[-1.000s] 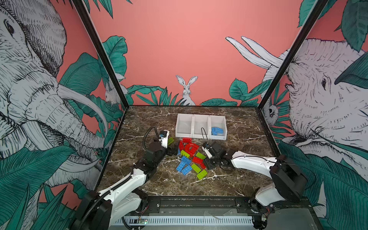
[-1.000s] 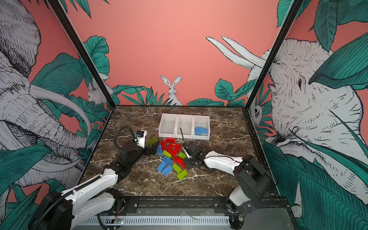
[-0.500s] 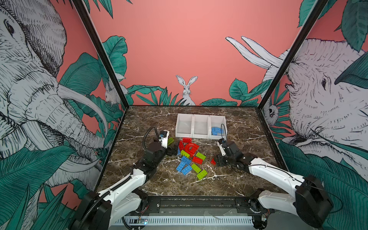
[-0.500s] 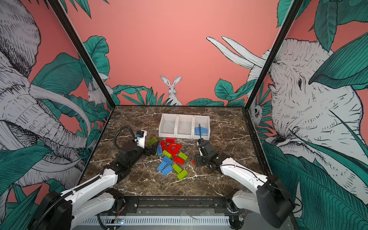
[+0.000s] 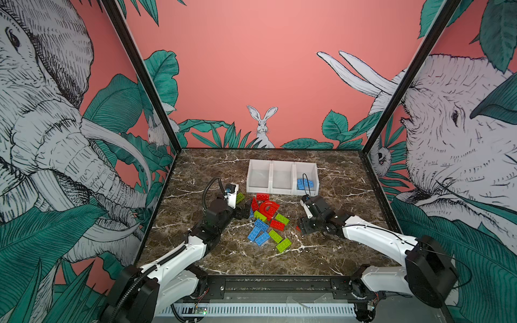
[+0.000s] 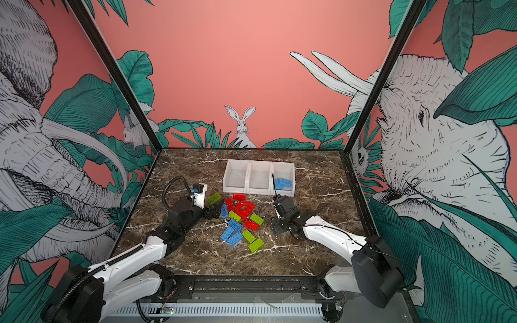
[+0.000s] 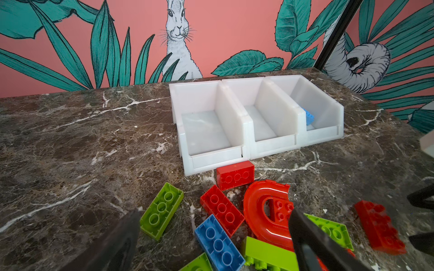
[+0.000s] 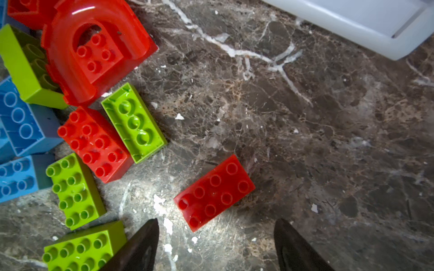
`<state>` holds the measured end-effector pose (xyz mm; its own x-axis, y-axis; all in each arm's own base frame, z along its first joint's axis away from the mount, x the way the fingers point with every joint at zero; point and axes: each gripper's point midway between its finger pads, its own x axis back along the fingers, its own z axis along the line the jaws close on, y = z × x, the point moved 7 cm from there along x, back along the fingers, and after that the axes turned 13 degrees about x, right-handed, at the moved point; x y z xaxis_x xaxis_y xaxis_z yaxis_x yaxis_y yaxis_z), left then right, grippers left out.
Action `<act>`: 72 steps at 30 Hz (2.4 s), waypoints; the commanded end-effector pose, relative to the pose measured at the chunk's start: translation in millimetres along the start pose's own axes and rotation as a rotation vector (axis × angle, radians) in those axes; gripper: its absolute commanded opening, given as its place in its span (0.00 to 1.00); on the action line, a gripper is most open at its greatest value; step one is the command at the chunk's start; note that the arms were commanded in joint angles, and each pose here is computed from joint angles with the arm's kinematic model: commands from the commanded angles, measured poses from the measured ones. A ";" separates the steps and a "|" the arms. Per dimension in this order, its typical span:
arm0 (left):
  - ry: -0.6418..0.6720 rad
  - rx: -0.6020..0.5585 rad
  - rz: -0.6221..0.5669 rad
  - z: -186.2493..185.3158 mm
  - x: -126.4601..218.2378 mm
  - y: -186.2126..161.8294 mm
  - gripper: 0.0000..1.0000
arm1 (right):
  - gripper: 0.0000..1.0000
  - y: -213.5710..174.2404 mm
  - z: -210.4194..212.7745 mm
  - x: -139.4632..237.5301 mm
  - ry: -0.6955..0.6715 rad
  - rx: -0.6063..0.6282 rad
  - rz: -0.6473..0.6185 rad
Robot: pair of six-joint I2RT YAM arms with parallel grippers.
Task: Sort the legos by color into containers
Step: 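Lower the right gripper and grasp a red brick beside the pile, then carry the red brick to the middle bin compartment and release it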
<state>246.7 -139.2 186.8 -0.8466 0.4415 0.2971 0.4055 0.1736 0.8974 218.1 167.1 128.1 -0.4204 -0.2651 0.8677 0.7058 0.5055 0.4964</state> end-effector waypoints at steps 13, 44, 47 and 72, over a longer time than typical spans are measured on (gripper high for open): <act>-0.019 0.010 -0.009 -3.7 0.9 4.6 0.99 | 0.67 4.5 10.7 -19.5 0.076 -0.053 0.153; -0.022 0.012 -0.013 -3.8 0.8 4.2 0.99 | 0.31 21.4 6.6 -40.0 -0.081 -0.081 0.105; -0.023 0.010 -0.013 -3.9 0.7 4.2 0.99 | 0.27 24.1 3.9 -29.8 -0.097 -0.091 0.059; -0.030 0.026 -0.020 -3.8 1.2 3.2 0.99 | 0.20 235.0 -40.7 -13.0 -0.089 -0.216 -0.307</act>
<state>246.7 -140.6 185.6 -0.8406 0.4508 0.3002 0.4164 0.1835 0.8905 393.7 242.1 241.9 -0.6580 -0.2608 0.7064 0.6629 0.2445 0.7077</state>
